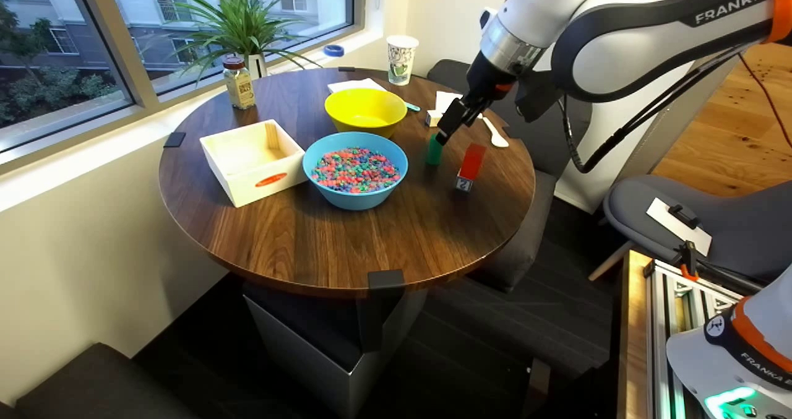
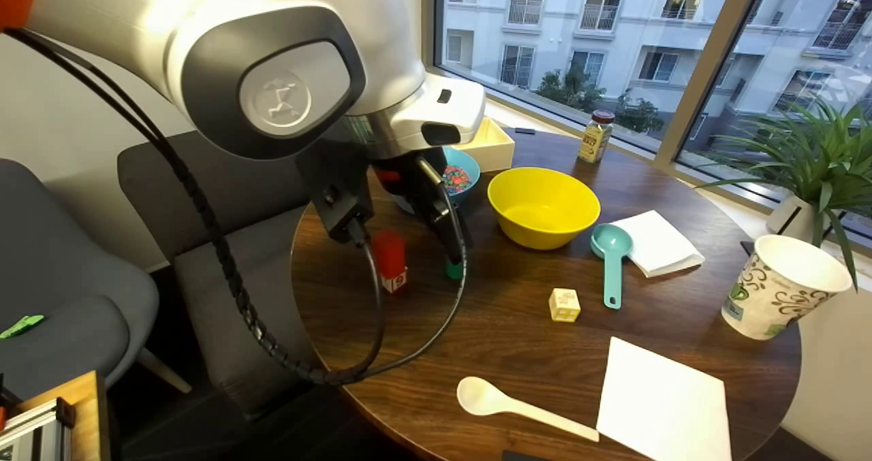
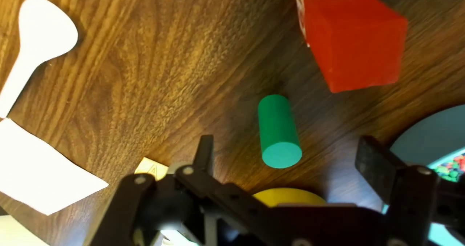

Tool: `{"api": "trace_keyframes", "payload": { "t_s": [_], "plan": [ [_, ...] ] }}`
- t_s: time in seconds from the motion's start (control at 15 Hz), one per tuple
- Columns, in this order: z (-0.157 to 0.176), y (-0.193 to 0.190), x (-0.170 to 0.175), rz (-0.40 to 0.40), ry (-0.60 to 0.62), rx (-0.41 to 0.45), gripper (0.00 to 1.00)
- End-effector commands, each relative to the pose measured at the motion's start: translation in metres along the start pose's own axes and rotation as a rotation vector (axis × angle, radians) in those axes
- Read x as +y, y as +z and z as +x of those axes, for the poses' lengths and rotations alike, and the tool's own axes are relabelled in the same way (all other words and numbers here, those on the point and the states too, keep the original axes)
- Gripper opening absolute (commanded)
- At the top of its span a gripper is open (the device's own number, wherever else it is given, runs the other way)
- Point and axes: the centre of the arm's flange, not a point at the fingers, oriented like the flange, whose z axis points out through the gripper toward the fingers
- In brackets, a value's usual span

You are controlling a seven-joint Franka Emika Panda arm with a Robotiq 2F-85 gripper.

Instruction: Put the top most block on the table, then put the orange block on the white block, then put the green block on the orange block

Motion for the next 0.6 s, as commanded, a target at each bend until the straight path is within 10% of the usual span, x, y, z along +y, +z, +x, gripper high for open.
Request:
{"api": "trace_keyframes", "payload": {
  "t_s": [0.0,0.33,0.53],
  "plan": [
    [0.018,0.016,-0.004,-0.013,0.038,0.003,1.00],
    [0.028,0.028,-0.007,-0.004,0.067,-0.013,1.00],
    [0.030,0.035,-0.009,-0.004,0.071,-0.026,0.66]
  ]
}}
